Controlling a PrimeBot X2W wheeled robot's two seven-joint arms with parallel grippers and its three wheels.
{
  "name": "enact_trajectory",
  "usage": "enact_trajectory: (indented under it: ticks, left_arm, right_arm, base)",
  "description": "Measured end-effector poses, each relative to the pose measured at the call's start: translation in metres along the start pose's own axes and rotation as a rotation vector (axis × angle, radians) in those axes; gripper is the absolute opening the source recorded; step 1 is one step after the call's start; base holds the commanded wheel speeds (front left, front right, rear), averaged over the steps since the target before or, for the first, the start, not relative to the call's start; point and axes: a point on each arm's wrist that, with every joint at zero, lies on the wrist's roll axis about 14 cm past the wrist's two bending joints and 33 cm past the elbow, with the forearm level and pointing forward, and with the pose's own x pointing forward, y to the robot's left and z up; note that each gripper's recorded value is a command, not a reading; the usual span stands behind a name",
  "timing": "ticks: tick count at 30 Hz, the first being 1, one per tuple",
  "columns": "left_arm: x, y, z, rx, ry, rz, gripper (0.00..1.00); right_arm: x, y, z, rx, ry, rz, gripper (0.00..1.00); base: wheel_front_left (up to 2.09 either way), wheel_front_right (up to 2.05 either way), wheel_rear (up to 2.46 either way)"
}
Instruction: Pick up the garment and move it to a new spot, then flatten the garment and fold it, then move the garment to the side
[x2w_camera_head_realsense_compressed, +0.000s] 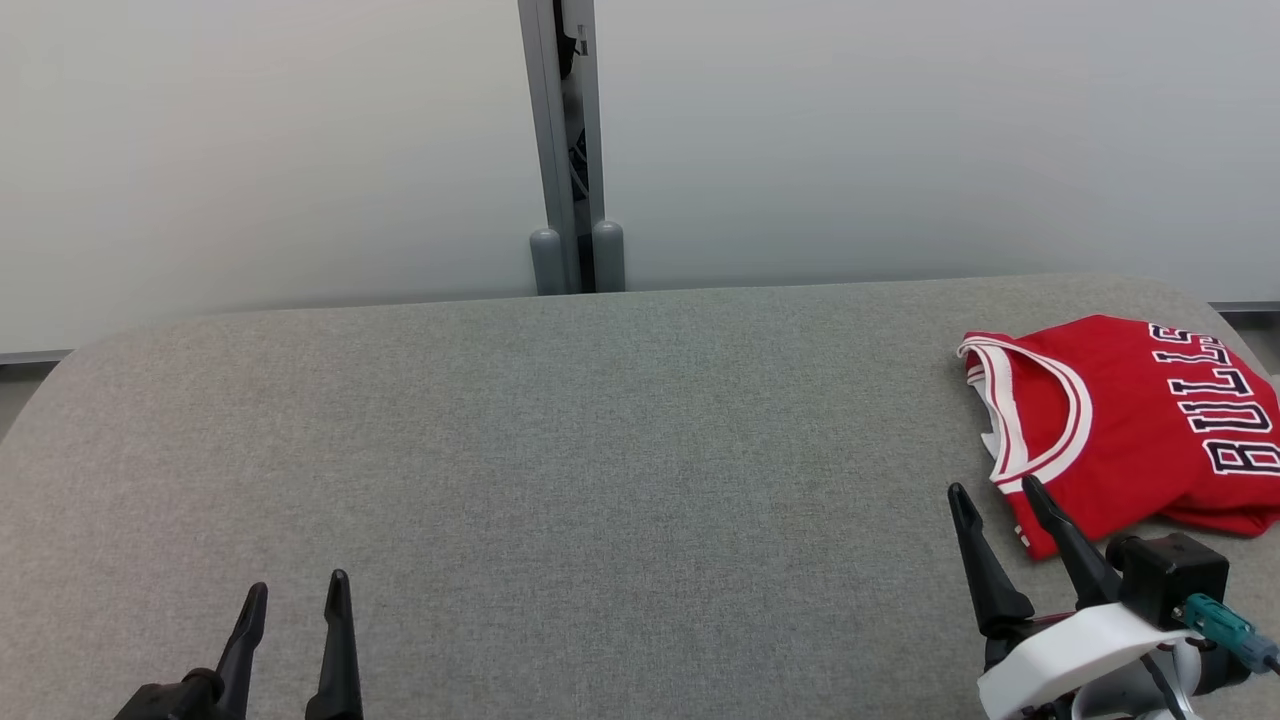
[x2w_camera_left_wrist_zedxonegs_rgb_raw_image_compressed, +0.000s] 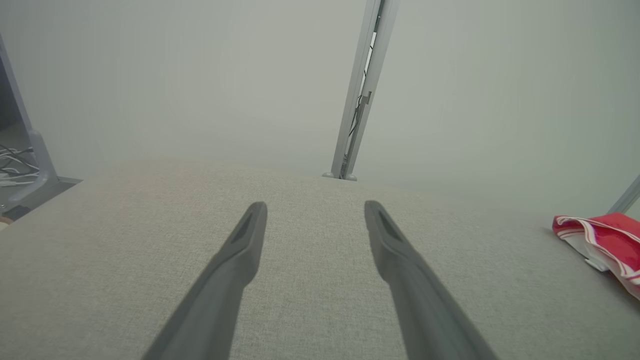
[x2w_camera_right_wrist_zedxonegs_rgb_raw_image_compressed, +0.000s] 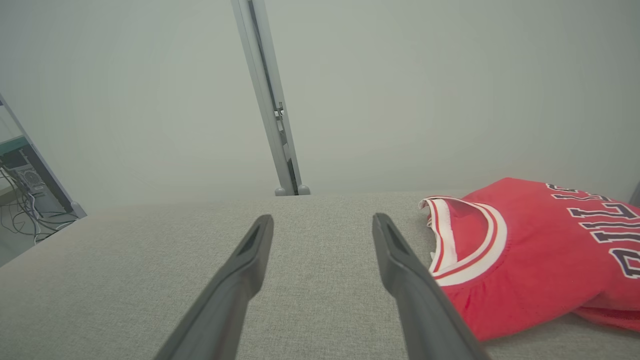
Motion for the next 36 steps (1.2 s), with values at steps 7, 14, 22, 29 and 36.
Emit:
enact_trajectory:
  ticks: [7, 14, 22, 29, 36]
  left_arm:
    - [0.001, 0.000, 0.000, 0.002, 0.000, -0.001, 1.00]
    - [0.001, 0.000, 0.002, 0.002, -0.003, 0.000, 1.00]
    - [0.001, 0.002, 0.000, -0.006, 0.004, 0.010, 0.00]
    - [-0.011, 0.002, -0.031, -0.059, 0.107, 0.039, 0.00]
    - [-0.001, 0.011, -0.035, -0.181, 0.146, 0.068, 0.00]
  right_arm:
    - [0.001, 0.000, -0.001, 0.000, 0.004, 0.000, 1.00]
    - [0.001, 0.000, -0.002, 0.000, 0.005, 0.001, 1.00]
    - [0.002, 0.000, -0.008, 0.010, 0.017, 0.000, 0.00]
    - [-0.011, -0.002, -0.041, 0.070, 0.111, -0.024, 0.00]
    - [-0.008, -0.007, -0.039, 0.213, 0.099, -0.049, 0.00]
  base:
    - [0.00, 0.00, 0.00]
    - [0.00, 0.00, 0.00]
    - [0.00, 0.00, 0.00]
    - [0.00, 0.00, 0.00]
    - [0.00, 0.00, 0.00]
